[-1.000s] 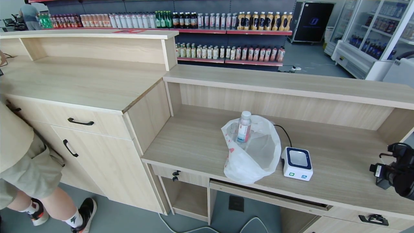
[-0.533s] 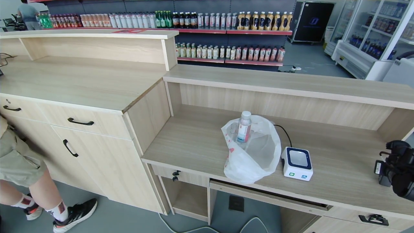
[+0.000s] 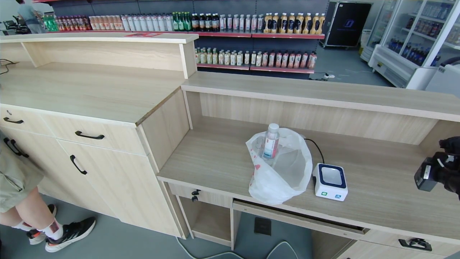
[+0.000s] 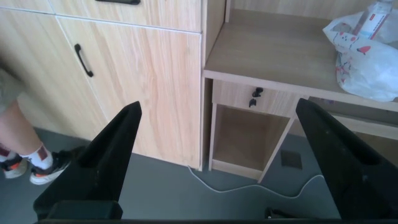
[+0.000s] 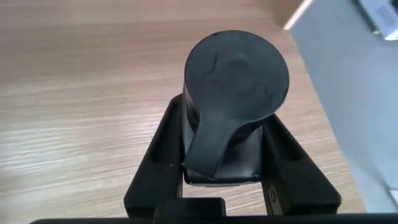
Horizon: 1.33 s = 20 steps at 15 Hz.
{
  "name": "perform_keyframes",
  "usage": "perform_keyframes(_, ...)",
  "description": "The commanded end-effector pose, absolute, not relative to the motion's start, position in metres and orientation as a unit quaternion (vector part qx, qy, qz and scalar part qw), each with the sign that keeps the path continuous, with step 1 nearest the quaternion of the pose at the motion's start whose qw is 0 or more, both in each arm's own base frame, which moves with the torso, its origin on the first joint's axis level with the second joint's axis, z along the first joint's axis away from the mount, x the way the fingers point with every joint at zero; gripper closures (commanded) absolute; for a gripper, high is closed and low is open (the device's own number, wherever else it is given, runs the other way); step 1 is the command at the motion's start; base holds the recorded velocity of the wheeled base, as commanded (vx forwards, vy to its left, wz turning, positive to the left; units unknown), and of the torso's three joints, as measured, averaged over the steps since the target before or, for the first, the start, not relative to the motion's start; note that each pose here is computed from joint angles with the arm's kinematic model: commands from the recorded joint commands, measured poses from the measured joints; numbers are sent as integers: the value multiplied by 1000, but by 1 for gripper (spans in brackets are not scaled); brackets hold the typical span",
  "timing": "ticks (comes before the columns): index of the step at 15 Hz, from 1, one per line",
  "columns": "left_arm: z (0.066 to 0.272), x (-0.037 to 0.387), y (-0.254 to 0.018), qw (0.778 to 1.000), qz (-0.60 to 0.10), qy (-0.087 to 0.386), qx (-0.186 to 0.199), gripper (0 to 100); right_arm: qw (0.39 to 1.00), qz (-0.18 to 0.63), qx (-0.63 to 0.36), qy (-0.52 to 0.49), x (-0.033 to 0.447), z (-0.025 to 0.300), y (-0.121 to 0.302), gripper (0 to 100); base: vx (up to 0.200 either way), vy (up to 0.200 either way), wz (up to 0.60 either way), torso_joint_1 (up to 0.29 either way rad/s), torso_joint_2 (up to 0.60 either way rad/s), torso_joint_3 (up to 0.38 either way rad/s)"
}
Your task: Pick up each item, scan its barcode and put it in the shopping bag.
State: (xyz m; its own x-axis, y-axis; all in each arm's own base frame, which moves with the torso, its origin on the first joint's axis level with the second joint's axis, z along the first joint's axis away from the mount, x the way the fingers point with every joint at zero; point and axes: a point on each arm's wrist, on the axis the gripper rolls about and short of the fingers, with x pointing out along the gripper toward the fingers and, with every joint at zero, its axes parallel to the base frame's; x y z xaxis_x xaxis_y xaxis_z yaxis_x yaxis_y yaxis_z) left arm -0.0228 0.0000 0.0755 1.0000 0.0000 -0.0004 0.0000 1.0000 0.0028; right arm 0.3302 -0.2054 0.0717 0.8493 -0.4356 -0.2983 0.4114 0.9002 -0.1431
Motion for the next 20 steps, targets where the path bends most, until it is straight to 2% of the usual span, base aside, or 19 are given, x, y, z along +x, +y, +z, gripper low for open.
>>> perform_keyframes(1,75,-23,0,1000,0,0,2,0,995,-9,33,89,272,187,-138,100,0,0,0,0,0,0)
perform_keyframes(3,75,-23,0,1000,0,0,2,0,987,120,73,73,251,220,-108,100,0,0,0,0,0,0)
perform_keyframes(4,75,-23,0,1000,0,0,2,0,971,212,93,64,239,242,-85,100,0,0,0,0,0,0)
perform_keyframes(7,75,-23,0,1000,0,0,2,0,927,360,94,52,228,269,-41,100,0,0,0,0,0,0)
perform_keyframes(12,75,-23,0,1000,0,0,2,0,857,480,177,56,196,317,18,100,0,0,0,0,0,0)
perform_keyframes(15,75,-23,0,1000,0,0,2,0,830,526,177,54,173,325,31,100,0,0,0,0,0,0)
perform_keyframes(20,75,-23,0,1000,0,0,2,0,788,591,158,61,149,318,45,100,0,0,0,0,0,0)
